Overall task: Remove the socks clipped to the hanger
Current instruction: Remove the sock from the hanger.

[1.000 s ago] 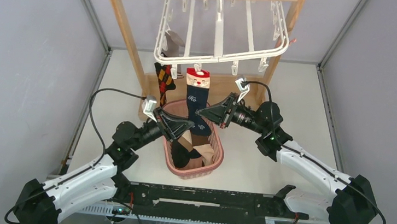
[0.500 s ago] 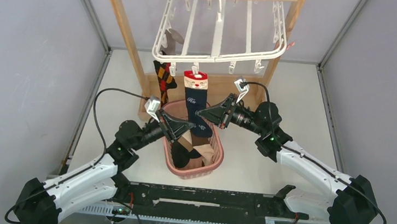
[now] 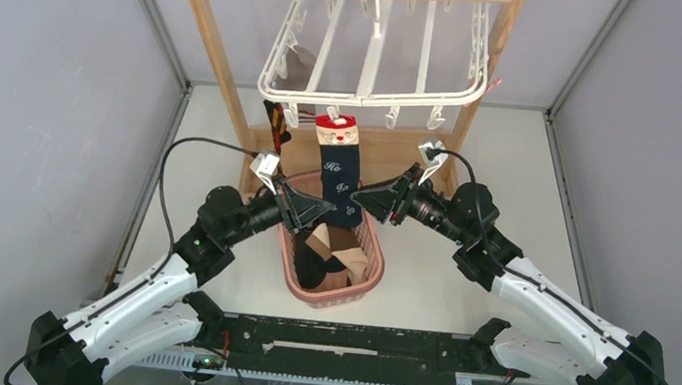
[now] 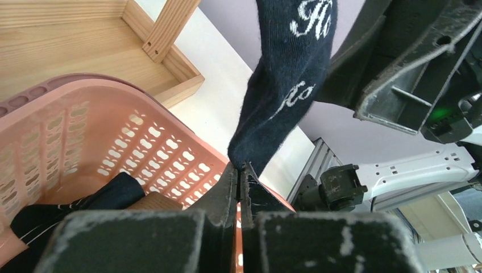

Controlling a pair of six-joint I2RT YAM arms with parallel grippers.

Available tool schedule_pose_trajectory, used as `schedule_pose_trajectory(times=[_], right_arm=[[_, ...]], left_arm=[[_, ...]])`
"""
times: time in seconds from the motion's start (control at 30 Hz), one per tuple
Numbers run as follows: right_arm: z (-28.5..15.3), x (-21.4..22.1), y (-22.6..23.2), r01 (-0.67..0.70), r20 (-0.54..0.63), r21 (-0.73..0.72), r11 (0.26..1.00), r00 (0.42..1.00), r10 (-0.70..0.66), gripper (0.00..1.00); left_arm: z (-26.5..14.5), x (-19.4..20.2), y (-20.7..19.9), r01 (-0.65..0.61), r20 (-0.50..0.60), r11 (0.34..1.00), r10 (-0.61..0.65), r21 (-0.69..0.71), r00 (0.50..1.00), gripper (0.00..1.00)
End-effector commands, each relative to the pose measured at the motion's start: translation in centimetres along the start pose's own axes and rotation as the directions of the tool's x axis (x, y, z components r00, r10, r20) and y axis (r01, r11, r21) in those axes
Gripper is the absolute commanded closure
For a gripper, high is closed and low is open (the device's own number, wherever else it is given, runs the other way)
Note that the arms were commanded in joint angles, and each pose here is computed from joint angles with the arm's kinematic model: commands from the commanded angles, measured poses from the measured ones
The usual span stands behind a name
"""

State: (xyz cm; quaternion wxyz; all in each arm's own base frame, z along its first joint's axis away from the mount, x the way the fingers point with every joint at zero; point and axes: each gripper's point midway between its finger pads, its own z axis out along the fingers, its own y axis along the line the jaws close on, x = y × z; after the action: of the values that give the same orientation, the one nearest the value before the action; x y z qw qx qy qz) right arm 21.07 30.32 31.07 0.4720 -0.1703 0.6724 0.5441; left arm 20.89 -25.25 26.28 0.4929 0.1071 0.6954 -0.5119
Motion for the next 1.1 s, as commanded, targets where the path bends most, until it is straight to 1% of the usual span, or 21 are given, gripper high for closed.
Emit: schedule_pose_trajectory(times=[0.0,0.13,0.27,0.4,0.57,0.73,0.87,1.07], right_arm=[[-0.8,-2.4,1.2,0.109,0.074,0.038,0.993,0.991,-0.112,0.55],[-1.6,-3.1,2.2,0.190,0.114,0.062,0.980,0.974,-0.196,0.52],[-2.3,-4.0,3.6,0.257,0.162,0.079,0.963,0.950,-0.267,0.44],[-2.4,-5.1,4.9,0.311,0.181,0.093,0.946,0.929,-0.323,0.42],[-1.2,-6.6,6.2,0.356,0.196,0.092,0.930,0.909,-0.368,0.41],[0.3,-8.8,6.6,0.364,0.222,0.152,0.919,0.893,-0.391,0.42],[1.7,-10.2,7.3,0.364,0.241,0.167,0.916,0.886,-0.396,0.49],[3.7,-11.6,7.4,0.341,0.258,0.194,0.920,0.887,-0.383,0.55]], left_arm=[[0.0,-2.6,-1.6,-0.045,0.004,0.999,0.045,0.013,0.999,1.00],[-0.2,-3.1,-1.5,-0.049,-0.009,0.999,0.049,-0.006,0.999,1.00],[-0.4,-3.2,-1.4,-0.045,-0.020,0.999,0.044,-0.021,0.999,0.99],[-0.7,-3.1,-1.5,-0.042,-0.024,0.999,0.041,-0.024,0.999,0.99],[-1.3,-3.1,-1.4,-0.039,-0.020,0.998,0.038,-0.039,0.999,1.00],[-1.9,-3.5,-1.6,-0.033,-0.009,0.998,0.032,-0.054,0.999,1.00],[-2.2,-3.4,-1.5,-0.030,-0.012,0.998,0.029,-0.064,1.000,1.00],[-2.3,-3.4,-1.6,-0.025,-0.010,0.998,0.024,-0.062,1.000,1.00]])
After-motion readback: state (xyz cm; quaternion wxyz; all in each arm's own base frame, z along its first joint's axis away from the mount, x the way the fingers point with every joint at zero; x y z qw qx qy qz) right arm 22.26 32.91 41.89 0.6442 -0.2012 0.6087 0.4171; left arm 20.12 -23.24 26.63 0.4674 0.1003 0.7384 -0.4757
